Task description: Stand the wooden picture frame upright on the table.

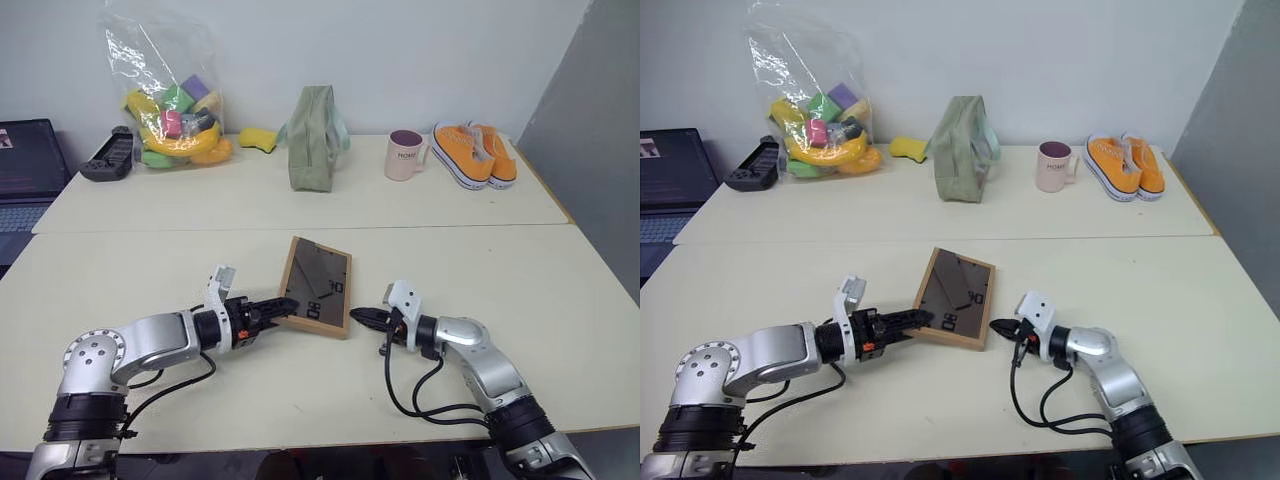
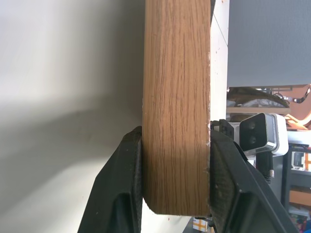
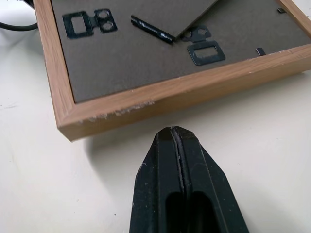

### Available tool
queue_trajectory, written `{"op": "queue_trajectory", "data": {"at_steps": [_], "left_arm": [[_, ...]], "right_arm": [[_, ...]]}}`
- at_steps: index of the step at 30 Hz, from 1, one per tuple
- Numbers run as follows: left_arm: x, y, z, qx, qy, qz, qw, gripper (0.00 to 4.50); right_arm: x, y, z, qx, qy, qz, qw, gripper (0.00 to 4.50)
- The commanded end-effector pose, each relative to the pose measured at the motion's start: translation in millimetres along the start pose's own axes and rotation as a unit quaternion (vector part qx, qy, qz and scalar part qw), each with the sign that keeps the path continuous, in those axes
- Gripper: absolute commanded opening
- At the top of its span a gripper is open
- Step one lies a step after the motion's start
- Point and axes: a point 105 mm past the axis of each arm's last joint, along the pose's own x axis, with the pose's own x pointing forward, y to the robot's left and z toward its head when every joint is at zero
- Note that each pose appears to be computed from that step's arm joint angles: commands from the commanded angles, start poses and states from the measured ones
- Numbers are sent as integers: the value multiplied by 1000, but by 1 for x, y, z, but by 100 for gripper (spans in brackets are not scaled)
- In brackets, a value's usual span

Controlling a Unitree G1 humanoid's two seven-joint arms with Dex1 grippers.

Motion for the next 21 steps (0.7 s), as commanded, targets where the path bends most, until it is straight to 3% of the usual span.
{"op": "queue_trajectory", "data": {"at_steps": [1, 6, 12, 16, 21], "left_arm": [[-8, -30, 34, 43, -60, -52, 996, 137], [-12, -57, 48, 121, -79, -89, 985, 137], [-17, -87, 44, 268, -74, -121, 953, 137], [-20, -97, 53, 394, -106, -95, 908, 137], [-26, -105, 68, 494, -158, -67, 853, 137]], "right_arm": [[-13, -9, 2, -2, -4, -11, 1000, 0], [-22, -16, -2, 3, 5, -18, 1000, 0], [-31, -24, -6, 8, 15, -26, 1000, 0], [-43, -35, -6, 18, 20, -37, 999, 0], [-61, -54, 2, 24, 14, -65, 998, 0]]}}
